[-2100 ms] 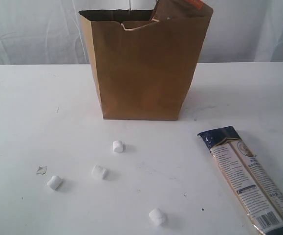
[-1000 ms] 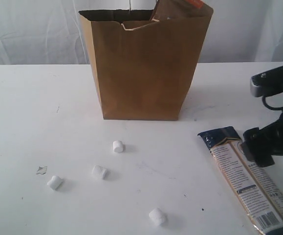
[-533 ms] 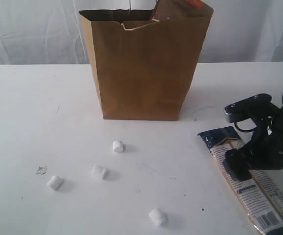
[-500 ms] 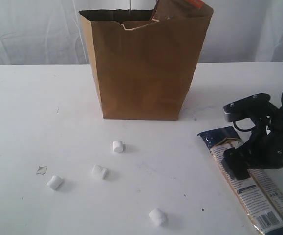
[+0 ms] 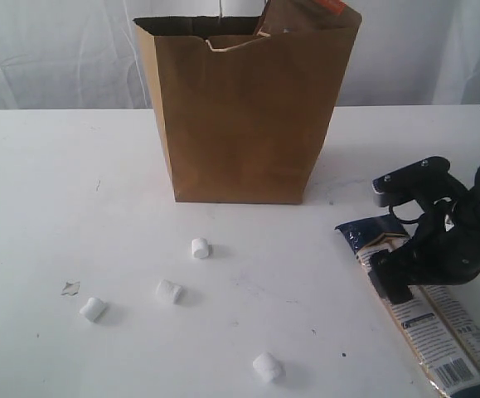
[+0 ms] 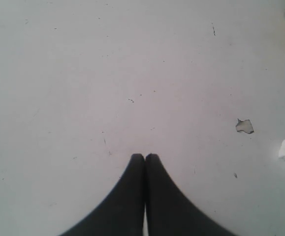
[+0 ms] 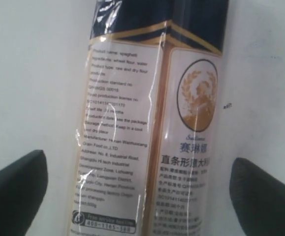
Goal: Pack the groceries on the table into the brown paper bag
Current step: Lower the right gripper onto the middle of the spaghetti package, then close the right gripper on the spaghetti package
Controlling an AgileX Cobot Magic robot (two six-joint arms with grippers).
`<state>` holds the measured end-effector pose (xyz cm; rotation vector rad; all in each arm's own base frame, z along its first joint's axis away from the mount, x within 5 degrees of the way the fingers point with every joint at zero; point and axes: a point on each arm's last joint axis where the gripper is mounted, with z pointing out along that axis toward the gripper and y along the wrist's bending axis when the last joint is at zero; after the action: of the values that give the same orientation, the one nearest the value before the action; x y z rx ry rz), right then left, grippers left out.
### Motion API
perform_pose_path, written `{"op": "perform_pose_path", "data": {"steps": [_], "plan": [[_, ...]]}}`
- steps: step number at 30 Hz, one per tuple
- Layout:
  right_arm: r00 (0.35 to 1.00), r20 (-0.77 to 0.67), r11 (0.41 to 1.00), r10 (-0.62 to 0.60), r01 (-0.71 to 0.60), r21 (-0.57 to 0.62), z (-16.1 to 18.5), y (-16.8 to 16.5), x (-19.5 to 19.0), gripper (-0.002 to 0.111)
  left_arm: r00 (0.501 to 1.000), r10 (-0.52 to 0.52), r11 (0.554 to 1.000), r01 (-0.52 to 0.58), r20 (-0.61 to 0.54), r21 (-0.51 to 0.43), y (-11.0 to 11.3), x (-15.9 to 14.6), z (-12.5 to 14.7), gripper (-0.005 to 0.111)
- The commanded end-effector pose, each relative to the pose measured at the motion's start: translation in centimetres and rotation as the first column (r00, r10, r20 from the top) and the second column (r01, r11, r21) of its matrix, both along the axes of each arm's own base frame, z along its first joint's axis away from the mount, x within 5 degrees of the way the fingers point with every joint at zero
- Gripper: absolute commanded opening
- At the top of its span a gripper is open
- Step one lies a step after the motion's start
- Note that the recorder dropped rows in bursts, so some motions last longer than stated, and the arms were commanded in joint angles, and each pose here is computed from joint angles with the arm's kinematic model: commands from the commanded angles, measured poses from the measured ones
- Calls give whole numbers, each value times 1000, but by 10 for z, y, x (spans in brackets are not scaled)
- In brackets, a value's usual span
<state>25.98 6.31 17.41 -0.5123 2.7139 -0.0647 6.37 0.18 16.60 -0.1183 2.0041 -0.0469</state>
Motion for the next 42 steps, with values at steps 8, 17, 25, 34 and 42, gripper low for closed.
{"op": "perform_pose_path", "data": {"steps": [8,17,25,34,42], "plan": [[999,-32,1000,14,-14,-7,-19,0,2,95,1000,-2,1000,2,0,-6,0,-1,-1,0],[994,-104,1000,14,-17,-24,-41,-1,-1,95,1000,-2,1000,2,0,-6,0,-1,-1,0],[989,-139,999,-44,43,-10,-53,-1,-6,95,1000,-2,1000,2,0,-6,0,-1,-1,0],[978,-203,994,-39,18,-107,-58,-12,-10,95,1000,-2,1000,2,0,-6,0,-1,-1,0],[971,-239,985,-10,-32,-170,-59,-17,-12,95,1000,-2,1000,2,0,-6,0,-1,-1,0]]}}
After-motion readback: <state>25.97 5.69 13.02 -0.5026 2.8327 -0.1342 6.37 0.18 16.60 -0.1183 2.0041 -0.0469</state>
